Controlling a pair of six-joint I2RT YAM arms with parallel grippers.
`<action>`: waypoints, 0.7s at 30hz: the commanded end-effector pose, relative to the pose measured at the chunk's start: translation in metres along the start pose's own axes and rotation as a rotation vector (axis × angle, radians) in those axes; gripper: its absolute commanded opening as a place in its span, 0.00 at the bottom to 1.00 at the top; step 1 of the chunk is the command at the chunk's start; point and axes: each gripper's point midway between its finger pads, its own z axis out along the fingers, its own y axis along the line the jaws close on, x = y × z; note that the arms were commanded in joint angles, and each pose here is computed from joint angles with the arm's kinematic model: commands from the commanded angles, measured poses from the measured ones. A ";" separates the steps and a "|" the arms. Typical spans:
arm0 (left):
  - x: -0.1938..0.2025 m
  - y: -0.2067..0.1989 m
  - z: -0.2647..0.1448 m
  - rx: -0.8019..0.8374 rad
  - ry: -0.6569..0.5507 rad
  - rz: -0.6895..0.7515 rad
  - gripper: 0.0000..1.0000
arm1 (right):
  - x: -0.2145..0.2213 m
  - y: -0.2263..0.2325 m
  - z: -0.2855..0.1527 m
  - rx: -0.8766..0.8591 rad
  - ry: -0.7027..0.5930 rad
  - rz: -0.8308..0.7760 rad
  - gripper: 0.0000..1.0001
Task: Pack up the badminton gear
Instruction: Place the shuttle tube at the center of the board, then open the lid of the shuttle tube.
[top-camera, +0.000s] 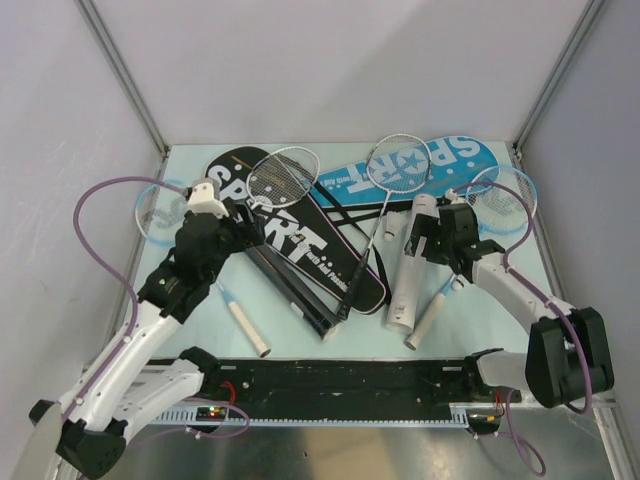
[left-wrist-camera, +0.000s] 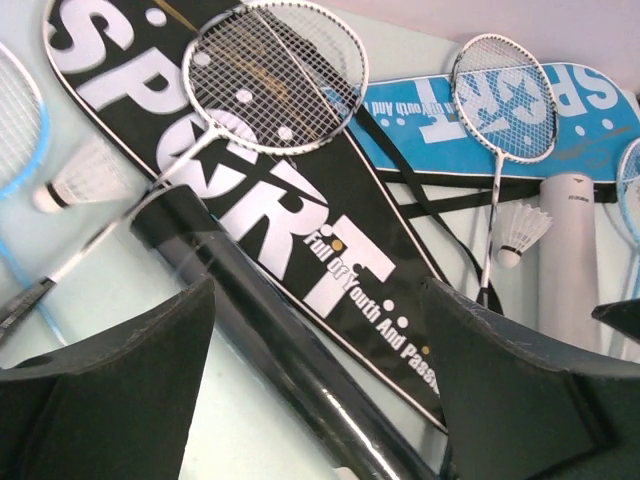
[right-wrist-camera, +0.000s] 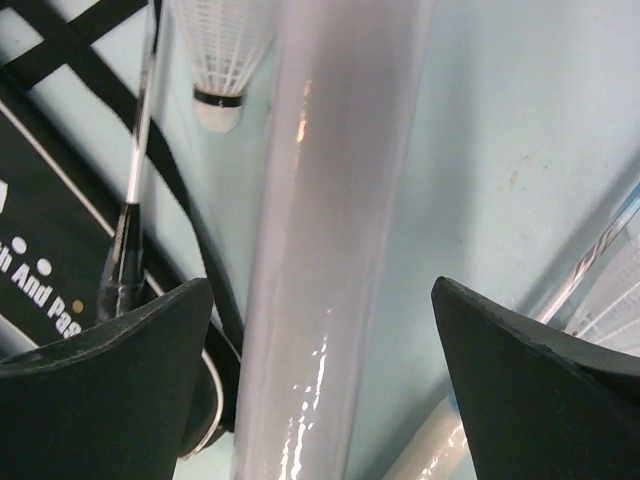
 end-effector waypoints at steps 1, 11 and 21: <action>-0.016 0.009 -0.015 0.009 -0.056 0.186 0.87 | -0.009 0.000 0.018 -0.046 -0.004 0.027 0.96; -0.005 -0.005 -0.023 0.127 -0.026 0.223 0.86 | 0.008 -0.002 0.052 -0.069 0.080 0.075 0.88; -0.004 -0.033 -0.029 0.252 0.016 0.152 0.84 | -0.010 0.004 0.039 -0.087 0.028 0.100 0.48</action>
